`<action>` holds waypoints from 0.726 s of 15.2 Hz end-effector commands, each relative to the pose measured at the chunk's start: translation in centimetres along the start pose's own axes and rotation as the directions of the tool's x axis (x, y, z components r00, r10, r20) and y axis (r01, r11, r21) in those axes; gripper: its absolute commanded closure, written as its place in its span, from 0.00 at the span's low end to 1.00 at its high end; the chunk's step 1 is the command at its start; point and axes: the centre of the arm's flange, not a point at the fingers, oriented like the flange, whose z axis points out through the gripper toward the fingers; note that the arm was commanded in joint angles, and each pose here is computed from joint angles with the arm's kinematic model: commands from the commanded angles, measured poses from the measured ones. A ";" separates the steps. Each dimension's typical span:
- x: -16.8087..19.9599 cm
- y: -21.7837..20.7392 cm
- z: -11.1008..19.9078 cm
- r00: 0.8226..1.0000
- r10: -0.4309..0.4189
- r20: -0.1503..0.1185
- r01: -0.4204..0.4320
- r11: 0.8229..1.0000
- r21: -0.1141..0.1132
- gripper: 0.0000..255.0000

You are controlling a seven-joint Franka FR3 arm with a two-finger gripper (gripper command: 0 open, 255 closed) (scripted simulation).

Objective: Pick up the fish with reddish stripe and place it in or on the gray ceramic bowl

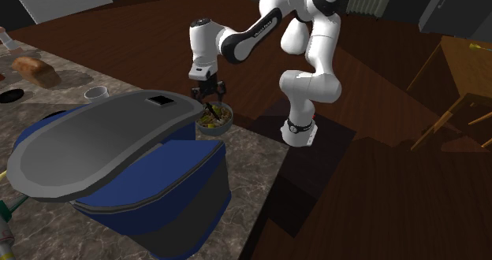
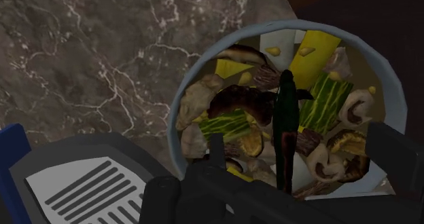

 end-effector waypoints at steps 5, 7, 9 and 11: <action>0.1 0.1 -4.4 1.000 0.000 0.000 0.000 1.000 0.001 0.00; 0.1 0.1 -4.4 1.000 0.000 0.000 0.000 1.000 0.001 0.00; 0.1 0.1 -4.4 1.000 0.000 0.000 0.000 1.000 0.001 0.00; 0.1 0.1 -4.4 1.000 0.000 0.000 0.000 1.000 0.001 0.00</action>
